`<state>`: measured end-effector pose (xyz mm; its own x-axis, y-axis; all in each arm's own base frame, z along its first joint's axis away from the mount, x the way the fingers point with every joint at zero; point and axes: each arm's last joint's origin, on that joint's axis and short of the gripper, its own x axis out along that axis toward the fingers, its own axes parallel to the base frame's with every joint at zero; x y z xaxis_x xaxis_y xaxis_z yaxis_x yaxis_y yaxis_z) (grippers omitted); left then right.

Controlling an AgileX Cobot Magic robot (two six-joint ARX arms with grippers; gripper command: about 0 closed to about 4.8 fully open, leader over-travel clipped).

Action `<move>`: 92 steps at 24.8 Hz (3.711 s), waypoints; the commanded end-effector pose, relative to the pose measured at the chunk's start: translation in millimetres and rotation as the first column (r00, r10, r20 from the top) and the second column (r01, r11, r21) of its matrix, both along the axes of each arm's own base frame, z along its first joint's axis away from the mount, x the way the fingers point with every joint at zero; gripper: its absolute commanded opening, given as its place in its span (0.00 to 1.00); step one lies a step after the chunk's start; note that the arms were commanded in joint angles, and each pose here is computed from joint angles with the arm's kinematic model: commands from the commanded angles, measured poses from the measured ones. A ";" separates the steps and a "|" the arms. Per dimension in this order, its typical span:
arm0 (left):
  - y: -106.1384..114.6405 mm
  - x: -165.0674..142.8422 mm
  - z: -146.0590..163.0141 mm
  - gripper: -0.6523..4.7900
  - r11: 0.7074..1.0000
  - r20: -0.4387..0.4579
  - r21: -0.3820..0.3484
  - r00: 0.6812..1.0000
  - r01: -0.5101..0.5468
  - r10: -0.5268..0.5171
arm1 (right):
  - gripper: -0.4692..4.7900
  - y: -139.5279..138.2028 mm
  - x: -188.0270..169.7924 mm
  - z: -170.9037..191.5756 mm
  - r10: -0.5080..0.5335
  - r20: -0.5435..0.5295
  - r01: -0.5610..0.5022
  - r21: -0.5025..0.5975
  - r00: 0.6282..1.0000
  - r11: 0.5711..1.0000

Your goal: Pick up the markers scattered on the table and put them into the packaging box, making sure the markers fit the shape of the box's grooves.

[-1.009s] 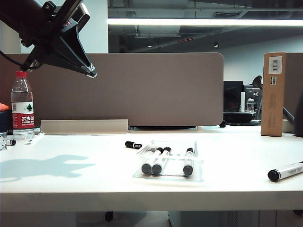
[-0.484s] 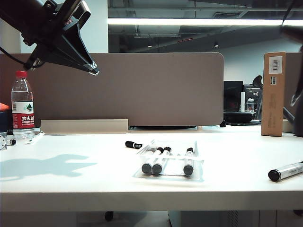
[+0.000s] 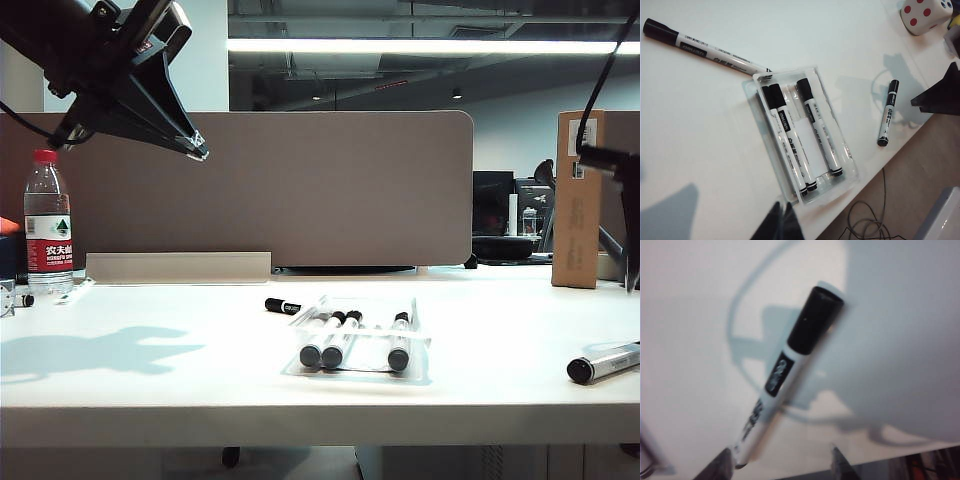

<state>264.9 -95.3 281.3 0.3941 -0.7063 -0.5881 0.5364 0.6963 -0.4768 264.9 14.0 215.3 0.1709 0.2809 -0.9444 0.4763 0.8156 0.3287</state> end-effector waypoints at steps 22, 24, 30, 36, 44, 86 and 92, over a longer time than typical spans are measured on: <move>-3.3 -10.9 1.1 0.12 0.950 0.000 -0.151 0.961 0.272 -0.275 | 0.58 20.6 29.6 -29.4 -0.042 -0.019 0.040 -0.086 0.999 0.996; -4.9 -13.3 3.5 0.12 0.905 0.017 -0.239 0.933 0.352 -0.358 | 0.58 20.4 29.4 -30.7 -0.043 -0.028 0.040 -0.090 0.999 0.995; -6.2 -13.7 3.4 0.12 0.905 0.022 -0.234 0.932 0.357 -0.362 | 0.57 19.8 29.5 -31.3 -0.048 -0.028 0.044 -0.115 0.998 0.992; -5.0 -11.7 1.4 0.12 0.943 0.015 -0.154 0.955 0.296 -0.297 | 0.57 19.0 30.6 -31.9 -0.057 -0.017 0.054 -0.146 0.998 0.988; -5.0 -11.7 1.4 0.12 0.943 0.015 -0.153 0.955 0.295 -0.297 | 0.38 18.8 31.5 -35.4 -0.058 -0.029 0.053 -0.157 0.998 0.986; 0.6 -12.6 -7.0 0.11 0.988 -0.051 0.048 0.988 0.145 -0.143 | 0.08 118.6 92.2 -2.7 0.305 0.363 -0.409 0.256 0.880 0.876; 0.4 -13.5 -7.1 0.11 0.987 -0.061 0.032 0.986 0.158 -0.156 | 0.08 152.8 104.9 -12.5 0.364 0.351 -0.456 0.229 0.863 0.860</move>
